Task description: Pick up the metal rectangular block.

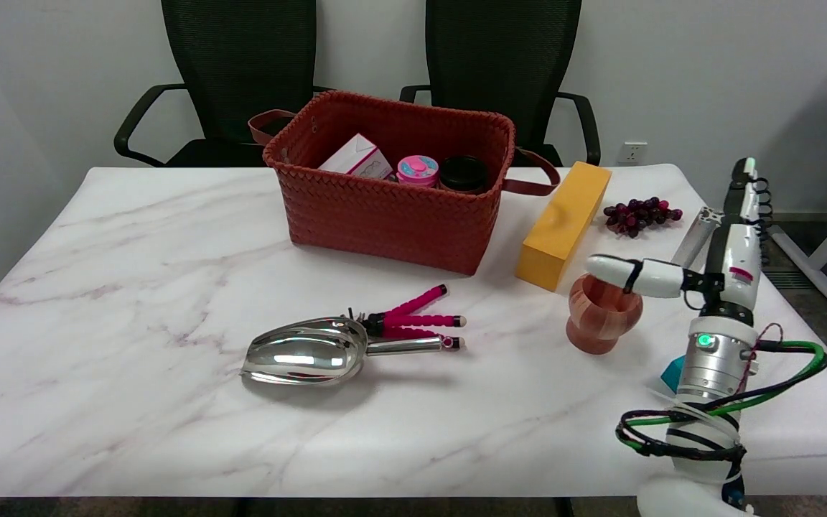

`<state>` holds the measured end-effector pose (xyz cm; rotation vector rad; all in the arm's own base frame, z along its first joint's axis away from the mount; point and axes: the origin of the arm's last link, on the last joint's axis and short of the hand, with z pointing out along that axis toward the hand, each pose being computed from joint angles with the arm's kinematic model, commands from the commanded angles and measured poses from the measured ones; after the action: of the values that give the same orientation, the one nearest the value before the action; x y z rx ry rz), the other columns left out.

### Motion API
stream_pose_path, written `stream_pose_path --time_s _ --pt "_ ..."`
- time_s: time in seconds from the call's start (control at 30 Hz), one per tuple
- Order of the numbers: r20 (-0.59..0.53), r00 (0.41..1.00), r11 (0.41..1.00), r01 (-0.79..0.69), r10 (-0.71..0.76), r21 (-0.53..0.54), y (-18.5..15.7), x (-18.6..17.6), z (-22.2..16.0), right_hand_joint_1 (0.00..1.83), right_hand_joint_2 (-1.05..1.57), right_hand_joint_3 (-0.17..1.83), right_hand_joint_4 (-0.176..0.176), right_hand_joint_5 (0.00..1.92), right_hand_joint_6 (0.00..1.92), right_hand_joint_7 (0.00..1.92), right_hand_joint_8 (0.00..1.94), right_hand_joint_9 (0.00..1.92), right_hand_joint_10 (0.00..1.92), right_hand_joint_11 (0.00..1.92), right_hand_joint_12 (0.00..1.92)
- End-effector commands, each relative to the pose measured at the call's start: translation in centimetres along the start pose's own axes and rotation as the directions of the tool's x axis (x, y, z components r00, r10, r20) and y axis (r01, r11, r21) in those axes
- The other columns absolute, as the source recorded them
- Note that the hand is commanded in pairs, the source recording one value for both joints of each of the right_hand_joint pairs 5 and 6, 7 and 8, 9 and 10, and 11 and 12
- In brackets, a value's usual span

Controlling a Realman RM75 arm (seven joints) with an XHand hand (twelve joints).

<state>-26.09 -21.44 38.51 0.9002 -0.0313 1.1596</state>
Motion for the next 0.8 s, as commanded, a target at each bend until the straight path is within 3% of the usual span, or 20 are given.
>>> stream_pose_path --time_s 0.03,0.23,0.47,0.8 --pt "-0.167 0.978 0.988 -0.137 0.124 -0.066 2.5 1.7 1.8 1.01 0.08 -0.07 0.0 0.0 0.0 0.0 0.0 0.0 0.0 0.0 0.0" --pt "-0.215 0.955 0.967 -0.232 0.205 -0.107 4.0 1.7 2.9 1.0 0.23 -0.09 0.0 0.0 0.0 0.0 0.0 0.01 0.01 0.0 0.0" --pt "-0.214 0.928 0.93 -0.338 0.304 -0.145 5.3 1.2 4.6 0.99 0.32 0.09 0.0 0.0 0.0 0.0 0.0 0.03 0.03 0.0 0.0" --pt "-0.18 0.938 0.902 -0.336 0.295 -0.271 6.4 0.6 6.3 1.03 0.32 0.25 0.0 0.0 0.0 0.0 0.0 0.03 0.03 0.0 0.0"
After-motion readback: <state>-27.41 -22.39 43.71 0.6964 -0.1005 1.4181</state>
